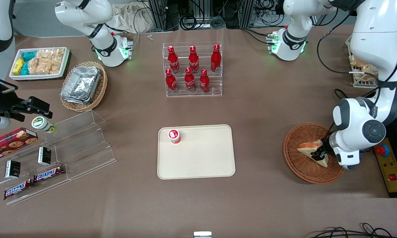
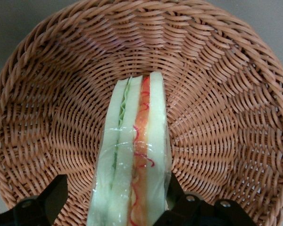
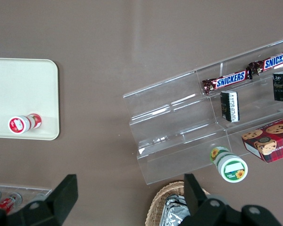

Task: Place sandwich from basket to tray
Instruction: 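Close the left gripper on the wrapped sandwich, then lift the sandwich and carry it with the left gripper to the white tray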

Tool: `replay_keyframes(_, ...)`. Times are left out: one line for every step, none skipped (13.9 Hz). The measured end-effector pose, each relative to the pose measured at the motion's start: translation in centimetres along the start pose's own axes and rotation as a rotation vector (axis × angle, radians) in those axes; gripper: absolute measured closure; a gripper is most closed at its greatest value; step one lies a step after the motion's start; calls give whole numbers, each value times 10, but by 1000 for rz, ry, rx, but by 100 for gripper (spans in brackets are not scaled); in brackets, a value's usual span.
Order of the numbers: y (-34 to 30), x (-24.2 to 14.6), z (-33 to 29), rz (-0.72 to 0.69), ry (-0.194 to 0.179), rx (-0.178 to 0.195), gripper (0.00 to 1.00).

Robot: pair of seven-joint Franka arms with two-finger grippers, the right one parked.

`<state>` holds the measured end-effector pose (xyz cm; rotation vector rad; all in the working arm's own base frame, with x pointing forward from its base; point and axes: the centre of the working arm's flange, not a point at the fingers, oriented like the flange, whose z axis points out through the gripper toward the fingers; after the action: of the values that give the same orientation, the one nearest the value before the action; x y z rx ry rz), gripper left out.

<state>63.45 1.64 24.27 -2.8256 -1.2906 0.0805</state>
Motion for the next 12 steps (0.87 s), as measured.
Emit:
replay_keyframes(0, 0, -1, -7, 1, -1, 15)
replay_keyframes(1, 0, -2, -20, 2, -3, 28)
replay_keyframes(2, -1, -4, -39, 4, -6, 39)
replay_keyframes(4, -2, -7, -58, 7, -10, 51)
replay_keyframes(7, -4, -11, -75, 10, -13, 58)
replay_keyframes(10, -6, -20, -84, 7, -6, 64)
replay_keyframes(12, -8, -35, -88, -4, 13, 66)
replay_keyframes(13, -8, -58, -88, -19, 38, 67)
replay_keyframes(13, -8, -88, -89, -32, 63, 68)
replay_keyframes(13, -10, -122, -81, -47, 87, 68)
replay_keyframes(15, -17, -156, -59, -61, 105, 70)
replay_keyframes(21, -30, -188, -29, -74, 117, 77)
